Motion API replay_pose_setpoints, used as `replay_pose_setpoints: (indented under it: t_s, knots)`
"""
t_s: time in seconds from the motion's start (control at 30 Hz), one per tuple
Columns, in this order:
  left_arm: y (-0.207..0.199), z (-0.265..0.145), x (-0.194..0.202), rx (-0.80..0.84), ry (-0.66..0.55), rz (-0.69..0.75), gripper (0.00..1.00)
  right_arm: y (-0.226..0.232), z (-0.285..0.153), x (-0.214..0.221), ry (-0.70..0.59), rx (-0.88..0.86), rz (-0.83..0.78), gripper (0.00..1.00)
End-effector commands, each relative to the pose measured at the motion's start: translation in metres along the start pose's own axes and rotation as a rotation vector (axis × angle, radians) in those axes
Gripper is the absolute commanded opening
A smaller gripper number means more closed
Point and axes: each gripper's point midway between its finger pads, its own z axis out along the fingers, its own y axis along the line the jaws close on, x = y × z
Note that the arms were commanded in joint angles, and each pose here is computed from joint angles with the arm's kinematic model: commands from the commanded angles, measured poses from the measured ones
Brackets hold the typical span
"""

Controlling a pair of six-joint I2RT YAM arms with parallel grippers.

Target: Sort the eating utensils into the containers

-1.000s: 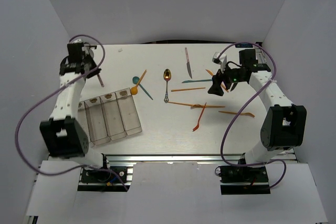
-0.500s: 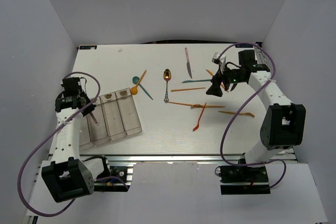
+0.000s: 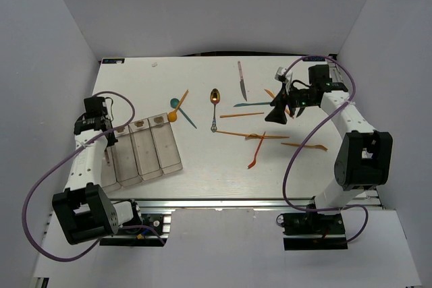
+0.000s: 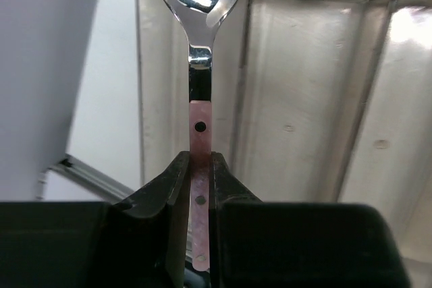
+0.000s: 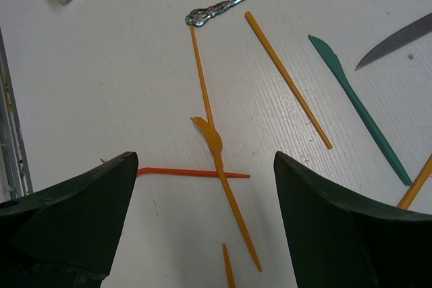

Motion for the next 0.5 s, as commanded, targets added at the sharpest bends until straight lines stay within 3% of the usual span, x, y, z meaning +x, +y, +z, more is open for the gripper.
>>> replay_pose_setpoints:
  t_s: [0.0,0.17,0.47]
  knots:
    - [0.032,-0.003,-0.013,-0.14,-0.091,0.165,0.0,0.0,0.001,-0.001,-0.039,-0.029,-0.01,0.88]
    - [0.033,0.005,0.012,-0.126,-0.074,0.32,0.0,-0.004,-0.001,0.001,-0.038,-0.023,-0.01,0.88]
    - [0.025,0.018,0.044,-0.08,-0.032,0.343,0.0,0.001,-0.001,0.002,-0.038,-0.033,0.003,0.88]
